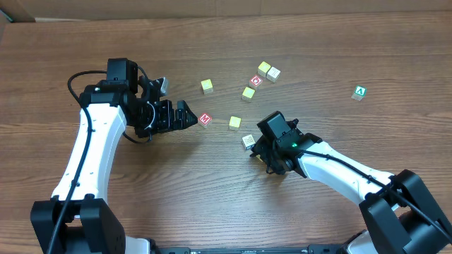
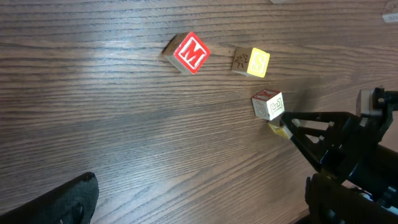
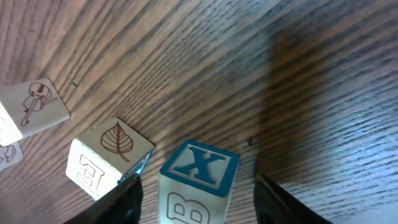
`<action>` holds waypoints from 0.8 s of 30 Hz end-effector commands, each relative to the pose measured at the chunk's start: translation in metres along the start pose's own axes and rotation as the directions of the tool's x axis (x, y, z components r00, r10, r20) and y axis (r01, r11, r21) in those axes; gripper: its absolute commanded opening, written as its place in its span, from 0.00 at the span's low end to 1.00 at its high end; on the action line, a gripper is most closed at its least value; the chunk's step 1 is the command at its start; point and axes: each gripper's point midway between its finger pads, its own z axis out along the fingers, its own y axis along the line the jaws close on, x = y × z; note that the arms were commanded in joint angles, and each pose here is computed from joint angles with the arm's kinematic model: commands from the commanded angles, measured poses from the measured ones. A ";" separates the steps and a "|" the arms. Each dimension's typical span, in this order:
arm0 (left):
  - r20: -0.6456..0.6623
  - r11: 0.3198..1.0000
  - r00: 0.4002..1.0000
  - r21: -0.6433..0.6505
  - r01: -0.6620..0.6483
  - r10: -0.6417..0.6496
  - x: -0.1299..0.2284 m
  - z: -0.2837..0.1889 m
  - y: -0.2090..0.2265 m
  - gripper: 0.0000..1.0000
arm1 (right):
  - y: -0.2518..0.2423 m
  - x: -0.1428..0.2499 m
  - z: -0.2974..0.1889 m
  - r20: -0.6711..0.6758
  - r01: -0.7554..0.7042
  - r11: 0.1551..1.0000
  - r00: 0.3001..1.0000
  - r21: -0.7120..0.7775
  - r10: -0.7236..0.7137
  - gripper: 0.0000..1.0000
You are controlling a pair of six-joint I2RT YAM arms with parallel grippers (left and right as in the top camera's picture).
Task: Flip 4 blocks
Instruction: 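Lower the right gripper and grasp the blue-lettered X block, then carry the X block toward the front and set it down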
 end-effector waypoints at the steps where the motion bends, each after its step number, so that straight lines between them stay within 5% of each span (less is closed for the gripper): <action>1: 0.008 1.000 1.000 0.017 0.004 -0.004 -0.005 -0.002 -0.006 1.00 | 0.010 -0.007 -0.002 0.025 -0.014 1.000 1.000 -0.027 0.015 0.52; 5: 0.008 1.000 1.000 0.016 0.004 -0.004 -0.005 -0.002 -0.006 1.00 | 0.009 -0.007 -0.002 0.024 -0.014 1.000 1.000 -0.023 0.015 0.39; 16: 0.006 1.000 1.000 0.016 0.005 -0.005 -0.004 -0.002 -0.006 1.00 | 0.000 -0.001 -0.002 -0.002 -0.003 1.000 1.000 0.014 0.003 0.28; 24: 0.006 1.000 1.000 0.016 0.005 -0.005 -0.004 -0.002 -0.006 1.00 | -0.010 0.013 -0.004 -0.085 0.173 0.984 0.982 0.036 -0.170 0.26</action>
